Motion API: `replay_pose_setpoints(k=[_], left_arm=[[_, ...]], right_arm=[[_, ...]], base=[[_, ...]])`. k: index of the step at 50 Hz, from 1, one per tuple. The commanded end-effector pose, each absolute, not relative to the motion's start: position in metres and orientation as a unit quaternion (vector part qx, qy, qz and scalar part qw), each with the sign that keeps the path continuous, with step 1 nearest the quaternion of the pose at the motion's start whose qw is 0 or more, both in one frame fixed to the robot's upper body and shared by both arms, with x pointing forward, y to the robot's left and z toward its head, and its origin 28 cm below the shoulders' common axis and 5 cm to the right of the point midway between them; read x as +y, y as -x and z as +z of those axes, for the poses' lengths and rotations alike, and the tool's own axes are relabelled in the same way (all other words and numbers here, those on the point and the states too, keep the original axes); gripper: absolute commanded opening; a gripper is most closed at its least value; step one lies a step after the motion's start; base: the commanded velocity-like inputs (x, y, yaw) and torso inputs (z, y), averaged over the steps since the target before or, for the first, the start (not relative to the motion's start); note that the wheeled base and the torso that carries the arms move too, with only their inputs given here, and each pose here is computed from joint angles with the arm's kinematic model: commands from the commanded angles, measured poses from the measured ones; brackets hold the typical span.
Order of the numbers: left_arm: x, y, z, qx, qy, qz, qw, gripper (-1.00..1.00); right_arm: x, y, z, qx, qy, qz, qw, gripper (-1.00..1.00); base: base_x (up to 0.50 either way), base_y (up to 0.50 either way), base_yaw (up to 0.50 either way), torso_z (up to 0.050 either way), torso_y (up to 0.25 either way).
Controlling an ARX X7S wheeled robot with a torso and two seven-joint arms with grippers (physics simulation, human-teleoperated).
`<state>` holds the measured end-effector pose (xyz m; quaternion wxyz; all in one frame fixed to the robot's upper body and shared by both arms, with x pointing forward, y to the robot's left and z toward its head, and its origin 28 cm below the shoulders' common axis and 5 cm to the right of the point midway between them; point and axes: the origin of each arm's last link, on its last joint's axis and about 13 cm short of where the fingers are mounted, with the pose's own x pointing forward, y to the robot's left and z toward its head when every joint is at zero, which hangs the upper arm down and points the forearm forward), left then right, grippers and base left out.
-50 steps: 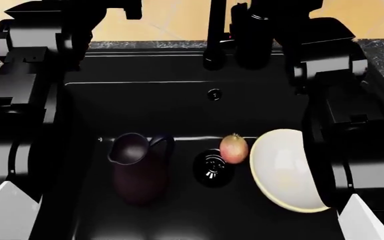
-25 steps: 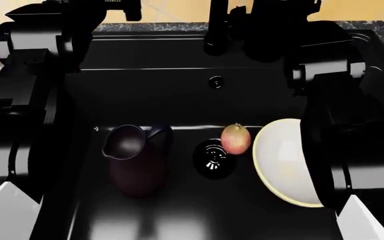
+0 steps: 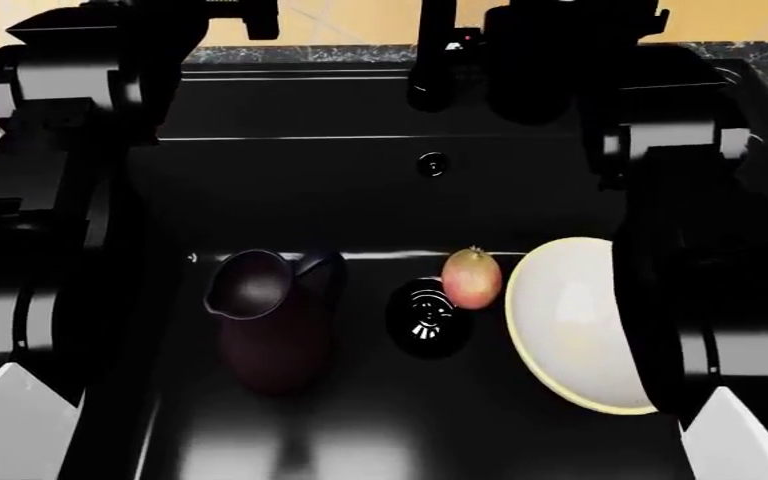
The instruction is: Pick the pitcher and bowl and place them in the sink. Then turn on the water.
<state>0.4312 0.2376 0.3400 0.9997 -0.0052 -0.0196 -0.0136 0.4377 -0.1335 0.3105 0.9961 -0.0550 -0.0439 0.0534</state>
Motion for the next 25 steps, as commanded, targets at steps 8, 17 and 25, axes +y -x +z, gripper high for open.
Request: replay_pose_setpoints(k=[8,17,25], left_arm=[[0.2384,-0.4312,0.3405,-0.022,0.005,-0.011,1.0,1.0],[0.2383,-0.431,0.3423,-0.025,0.004,-0.011,1.0,1.0],[0.2391,-0.4311,0.3416,-0.025,0.006,-0.01,1.0,1.0]], right_arm=[[-0.1581,-0.4345,0.3064,-0.03,0.016,-0.029,0.999,1.0],[-0.1605,-0.4339,0.3043,-0.023,0.0,-0.038,0.999,1.0],[-0.1596,-0.4337,0.3066,-0.022,0.005,-0.03,0.999,1.0]], base=[[0.0,0.0,0.0,0.0,0.0],[0.0,0.0,0.0,0.0,0.0],[0.0,0.0,0.0,0.0,0.0]])
